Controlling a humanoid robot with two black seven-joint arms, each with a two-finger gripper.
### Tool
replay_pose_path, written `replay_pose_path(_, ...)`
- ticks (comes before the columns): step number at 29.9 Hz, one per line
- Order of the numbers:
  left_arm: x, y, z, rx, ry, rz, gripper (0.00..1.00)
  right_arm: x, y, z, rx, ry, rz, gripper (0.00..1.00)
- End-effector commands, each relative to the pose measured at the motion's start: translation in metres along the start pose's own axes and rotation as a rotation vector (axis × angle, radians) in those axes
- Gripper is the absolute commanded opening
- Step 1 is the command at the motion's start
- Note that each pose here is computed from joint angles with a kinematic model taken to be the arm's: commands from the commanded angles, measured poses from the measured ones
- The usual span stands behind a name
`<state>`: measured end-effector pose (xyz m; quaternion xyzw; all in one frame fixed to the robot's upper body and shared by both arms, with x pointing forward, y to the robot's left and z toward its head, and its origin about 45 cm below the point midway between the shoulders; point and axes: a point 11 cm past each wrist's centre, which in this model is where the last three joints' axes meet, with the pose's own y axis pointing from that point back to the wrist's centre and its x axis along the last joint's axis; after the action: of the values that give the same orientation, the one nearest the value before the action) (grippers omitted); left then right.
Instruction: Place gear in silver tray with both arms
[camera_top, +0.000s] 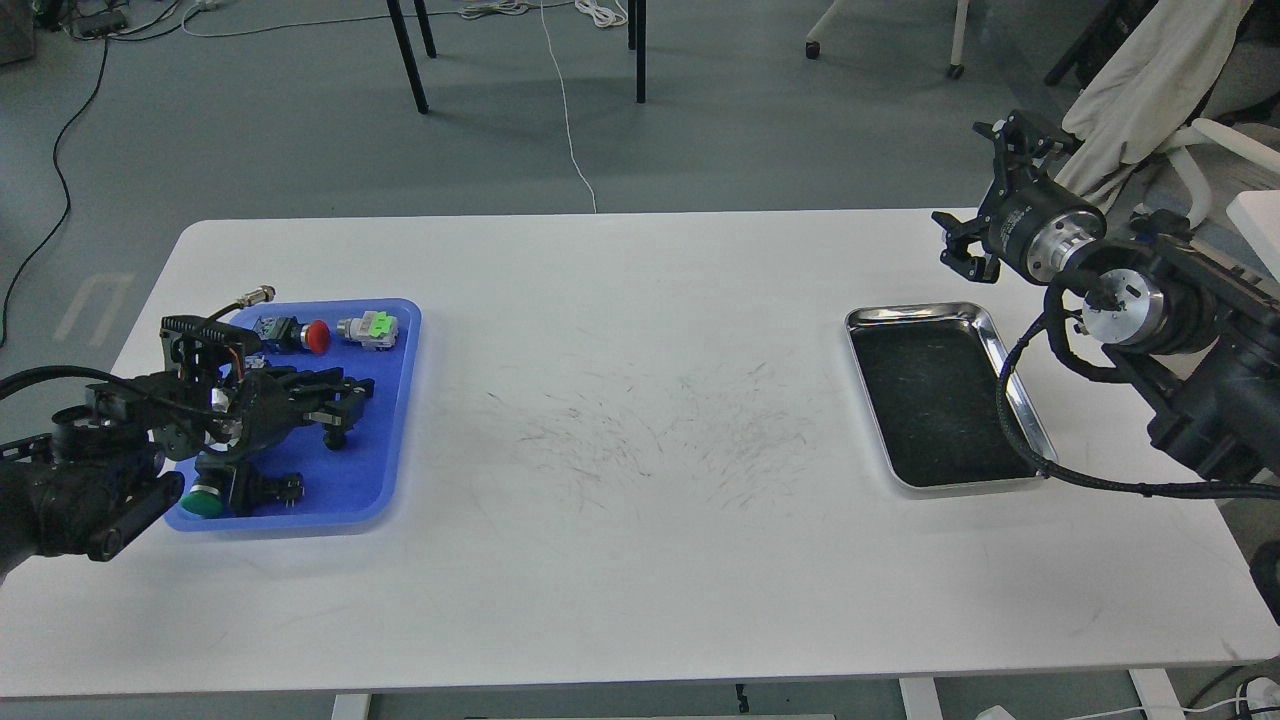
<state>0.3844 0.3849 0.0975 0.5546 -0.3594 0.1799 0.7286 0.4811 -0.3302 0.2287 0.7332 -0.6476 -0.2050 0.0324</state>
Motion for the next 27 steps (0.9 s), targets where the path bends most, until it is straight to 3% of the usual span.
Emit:
replay_pose_path(1, 0.002, 0.003, -0.005, 0.009, -0.001, 0.002, 0.31, 0.0, 0.0, 0.0, 0.001, -0.002, 0.001, 0.99)
replay_pose_path(13, 0.016, 0.032, -0.037, 0.07, 0.03, 0.016, 0.2, -0.005, -0.002, 0.004, -0.005, -0.003, -0.007, 0.99)
replay_pose_path(20, 0.021, 0.033, -0.036, 0.063, 0.059, 0.034, 0.16, -0.005, -0.002, 0.005, -0.01, 0.002, -0.009, 0.99)
replay_pose_path(24, 0.019, 0.031, -0.027, 0.034, 0.066, 0.018, 0.19, -0.005, -0.002, 0.005, -0.01, 0.003, -0.008, 0.99)
replay_pose_path(27, 0.014, 0.028, -0.022, 0.018, 0.071, 0.012, 0.35, -0.002, -0.001, 0.004, -0.008, 0.005, -0.004, 0.99)
